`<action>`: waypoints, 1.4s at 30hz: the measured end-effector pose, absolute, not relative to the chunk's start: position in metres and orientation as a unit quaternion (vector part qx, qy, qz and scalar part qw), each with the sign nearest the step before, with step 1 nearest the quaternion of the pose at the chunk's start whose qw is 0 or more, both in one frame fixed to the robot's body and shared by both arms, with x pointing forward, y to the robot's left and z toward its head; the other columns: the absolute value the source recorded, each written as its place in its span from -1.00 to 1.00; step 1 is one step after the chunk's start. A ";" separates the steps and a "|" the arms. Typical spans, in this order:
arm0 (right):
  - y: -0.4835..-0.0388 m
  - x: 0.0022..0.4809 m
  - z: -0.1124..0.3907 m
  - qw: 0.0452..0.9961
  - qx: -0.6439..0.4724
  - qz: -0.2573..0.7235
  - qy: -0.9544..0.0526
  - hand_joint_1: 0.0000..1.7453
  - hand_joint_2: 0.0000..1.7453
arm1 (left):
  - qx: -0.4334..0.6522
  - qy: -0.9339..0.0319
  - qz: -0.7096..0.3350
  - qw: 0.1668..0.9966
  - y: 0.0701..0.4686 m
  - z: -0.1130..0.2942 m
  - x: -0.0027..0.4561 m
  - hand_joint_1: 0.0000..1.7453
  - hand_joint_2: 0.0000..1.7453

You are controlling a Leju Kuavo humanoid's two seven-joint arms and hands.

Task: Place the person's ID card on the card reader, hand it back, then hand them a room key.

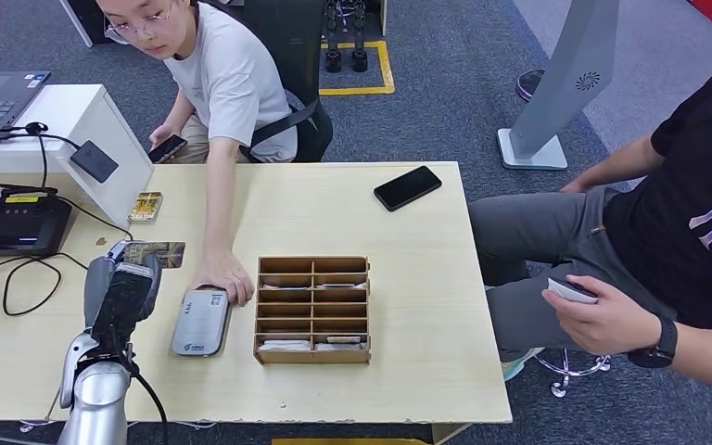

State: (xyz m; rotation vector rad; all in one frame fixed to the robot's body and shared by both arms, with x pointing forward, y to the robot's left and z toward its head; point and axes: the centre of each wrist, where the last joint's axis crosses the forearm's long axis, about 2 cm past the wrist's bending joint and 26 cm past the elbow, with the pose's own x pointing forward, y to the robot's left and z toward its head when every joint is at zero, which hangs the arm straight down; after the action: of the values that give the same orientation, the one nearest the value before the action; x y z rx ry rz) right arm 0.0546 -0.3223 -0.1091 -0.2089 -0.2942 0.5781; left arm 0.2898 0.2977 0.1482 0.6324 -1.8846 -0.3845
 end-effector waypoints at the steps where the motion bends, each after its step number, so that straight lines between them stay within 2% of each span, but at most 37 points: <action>1: -0.322 0.055 -0.109 0.942 -0.102 0.284 -0.144 -1.00 -1.00 | 0.267 -0.789 -0.162 0.529 0.298 0.150 0.291 1.00 1.00; 15: -0.321 0.054 -0.109 0.941 -0.101 0.288 -0.142 -1.00 -1.00 | 0.299 -0.763 -0.184 0.542 0.307 0.144 0.292 1.00 1.00; 25: -0.322 0.054 -0.109 0.944 -0.101 0.280 -0.144 -1.00 -1.00 | 0.246 -0.733 -0.226 0.592 0.325 0.115 0.282 1.00 1.00; 42: -0.322 0.054 -0.109 0.942 -0.102 0.284 -0.144 -1.00 -1.00 | 0.229 -0.693 -0.253 0.635 0.342 0.092 0.268 1.00 1.00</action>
State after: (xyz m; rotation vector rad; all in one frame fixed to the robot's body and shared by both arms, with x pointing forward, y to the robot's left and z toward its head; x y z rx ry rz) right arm 0.0536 -0.3221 -0.1092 -0.2070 -0.2931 0.5795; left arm 0.2677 0.3425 0.0916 0.5229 -1.5833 -0.5789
